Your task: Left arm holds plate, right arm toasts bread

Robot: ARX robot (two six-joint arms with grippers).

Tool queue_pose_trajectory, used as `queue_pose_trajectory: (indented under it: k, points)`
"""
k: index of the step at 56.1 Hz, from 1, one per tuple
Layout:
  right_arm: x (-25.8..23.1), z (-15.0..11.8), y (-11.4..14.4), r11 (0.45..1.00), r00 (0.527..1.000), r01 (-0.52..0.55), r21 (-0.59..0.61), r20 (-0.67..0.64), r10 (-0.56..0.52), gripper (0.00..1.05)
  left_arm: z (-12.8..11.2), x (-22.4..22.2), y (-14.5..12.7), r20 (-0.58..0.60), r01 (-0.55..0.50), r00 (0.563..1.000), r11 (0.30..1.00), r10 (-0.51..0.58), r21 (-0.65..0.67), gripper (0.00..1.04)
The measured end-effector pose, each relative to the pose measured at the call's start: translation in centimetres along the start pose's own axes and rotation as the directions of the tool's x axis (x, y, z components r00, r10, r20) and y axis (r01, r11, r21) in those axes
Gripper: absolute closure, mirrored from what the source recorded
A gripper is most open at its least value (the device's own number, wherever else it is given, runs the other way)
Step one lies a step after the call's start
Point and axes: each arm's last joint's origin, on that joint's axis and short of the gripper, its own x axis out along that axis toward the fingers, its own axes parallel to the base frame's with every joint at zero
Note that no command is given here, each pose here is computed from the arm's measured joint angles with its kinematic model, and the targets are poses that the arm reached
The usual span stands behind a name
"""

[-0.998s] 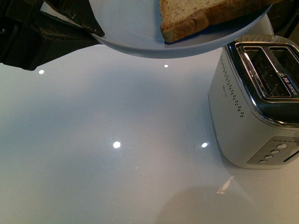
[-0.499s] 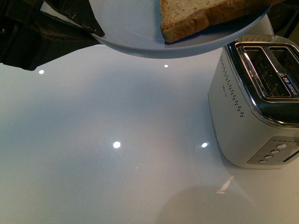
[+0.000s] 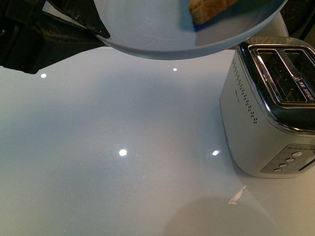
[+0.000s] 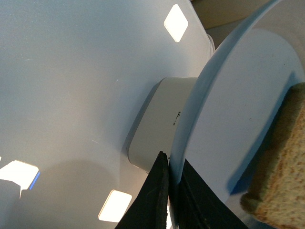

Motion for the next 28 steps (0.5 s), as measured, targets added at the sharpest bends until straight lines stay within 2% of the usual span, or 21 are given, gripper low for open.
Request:
queue_pose_trajectory:
  k: [7, 15, 20, 28]
  points:
    - [-1.2, 1.8, 1.3, 0.999, 0.998, -0.001, -0.047, 0.070, 0.005, 1.02, 0.0, 0.0, 0.0, 0.000, 0.000, 1.000, 1.000, 0.000, 0.000, 1.02]
    - [-3.3, 4.5, 3.2, 0.988, 0.984, 0.044, -0.146, 0.178, -0.018, 1.02, 0.0, 0.0, 0.0, 0.000, 0.000, 1.000, 1.000, 0.000, 0.000, 1.02]
    - [-4.9, 6.1, 4.4, 0.966, 0.966, 0.096, -0.239, 0.255, -0.033, 1.02, 0.0, 0.0, 0.0, 0.000, 0.000, 1.000, 1.000, 0.000, 0.000, 1.02]
    - [-5.6, 6.7, 4.5, 0.915, 0.939, 0.218, -0.340, 0.329, -0.102, 1.02, 0.0, 0.0, 0.0, 0.000, 0.000, 1.000, 1.000, 0.000, 0.000, 1.02]
